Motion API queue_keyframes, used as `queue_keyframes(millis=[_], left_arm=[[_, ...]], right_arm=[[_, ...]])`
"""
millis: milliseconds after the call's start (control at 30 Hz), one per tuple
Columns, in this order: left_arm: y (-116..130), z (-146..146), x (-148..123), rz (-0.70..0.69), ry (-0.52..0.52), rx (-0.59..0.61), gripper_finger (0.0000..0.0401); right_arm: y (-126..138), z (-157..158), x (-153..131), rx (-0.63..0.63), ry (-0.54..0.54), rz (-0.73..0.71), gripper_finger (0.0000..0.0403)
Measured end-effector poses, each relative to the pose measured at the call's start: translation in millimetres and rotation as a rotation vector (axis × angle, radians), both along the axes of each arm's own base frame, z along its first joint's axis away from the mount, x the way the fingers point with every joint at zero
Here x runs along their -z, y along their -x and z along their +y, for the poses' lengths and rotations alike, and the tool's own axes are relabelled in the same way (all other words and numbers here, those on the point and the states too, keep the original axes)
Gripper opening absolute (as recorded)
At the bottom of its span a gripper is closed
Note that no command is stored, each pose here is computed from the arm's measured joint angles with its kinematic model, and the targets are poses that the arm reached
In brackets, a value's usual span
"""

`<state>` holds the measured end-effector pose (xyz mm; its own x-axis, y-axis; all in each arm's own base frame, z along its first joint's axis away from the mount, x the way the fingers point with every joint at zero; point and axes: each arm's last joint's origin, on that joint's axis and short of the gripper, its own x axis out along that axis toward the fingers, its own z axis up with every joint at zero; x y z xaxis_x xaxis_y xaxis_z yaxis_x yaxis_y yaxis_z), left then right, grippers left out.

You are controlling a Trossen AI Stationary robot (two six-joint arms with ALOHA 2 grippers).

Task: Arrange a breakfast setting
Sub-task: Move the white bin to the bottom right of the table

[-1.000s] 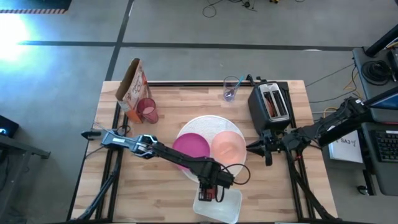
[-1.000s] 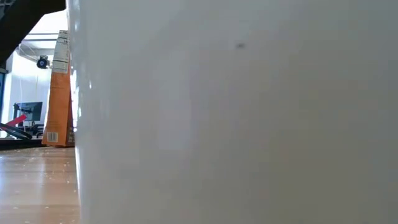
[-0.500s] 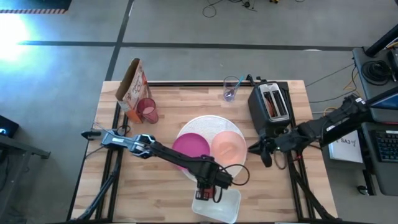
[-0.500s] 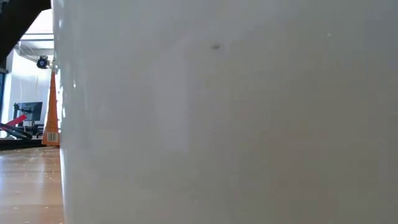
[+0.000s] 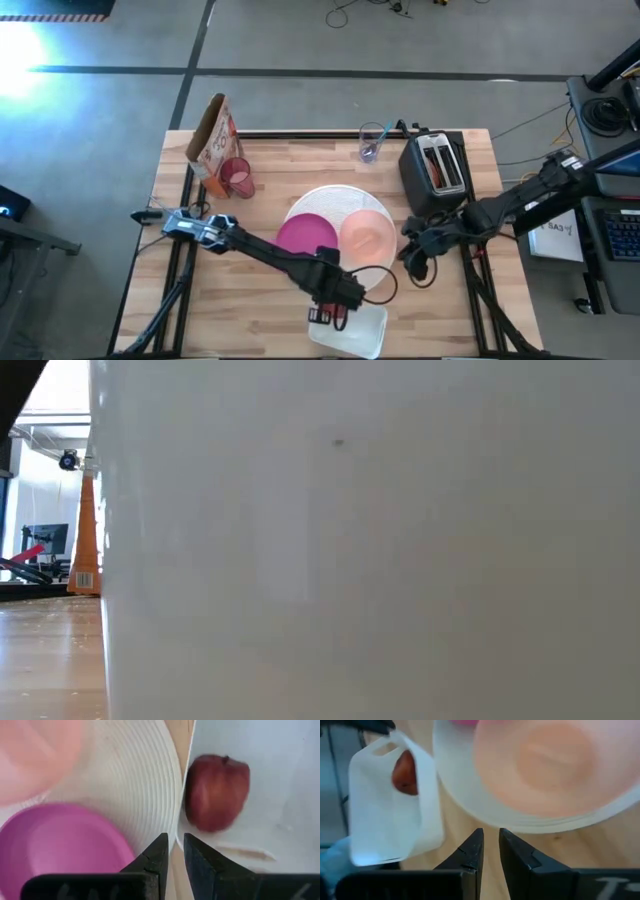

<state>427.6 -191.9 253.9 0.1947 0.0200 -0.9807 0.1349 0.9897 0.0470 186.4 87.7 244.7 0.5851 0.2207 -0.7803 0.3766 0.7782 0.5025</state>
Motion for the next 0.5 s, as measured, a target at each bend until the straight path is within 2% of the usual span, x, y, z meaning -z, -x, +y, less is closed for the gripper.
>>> queue_keyframes(millis=[200, 333, 500], left_arm=[[33.2, -25.2, -21.5, 0.003, -0.084, -0.023, 0.0042], [52.0, -41.7, -23.3, 0.020, -0.148, -0.066, 0.0042], [64.5, -56.5, -27.9, -0.023, -0.155, -0.101, 0.0042]], right_arm=[[-22.7, 14.7, 5.1, -0.034, -0.095, 0.086, 0.0091], [-39.6, 24.1, 7.4, -0.055, -0.111, 0.133, 0.0130], [-66.8, 37.6, 7.6, -0.057, -0.111, 0.168, 0.0155]])
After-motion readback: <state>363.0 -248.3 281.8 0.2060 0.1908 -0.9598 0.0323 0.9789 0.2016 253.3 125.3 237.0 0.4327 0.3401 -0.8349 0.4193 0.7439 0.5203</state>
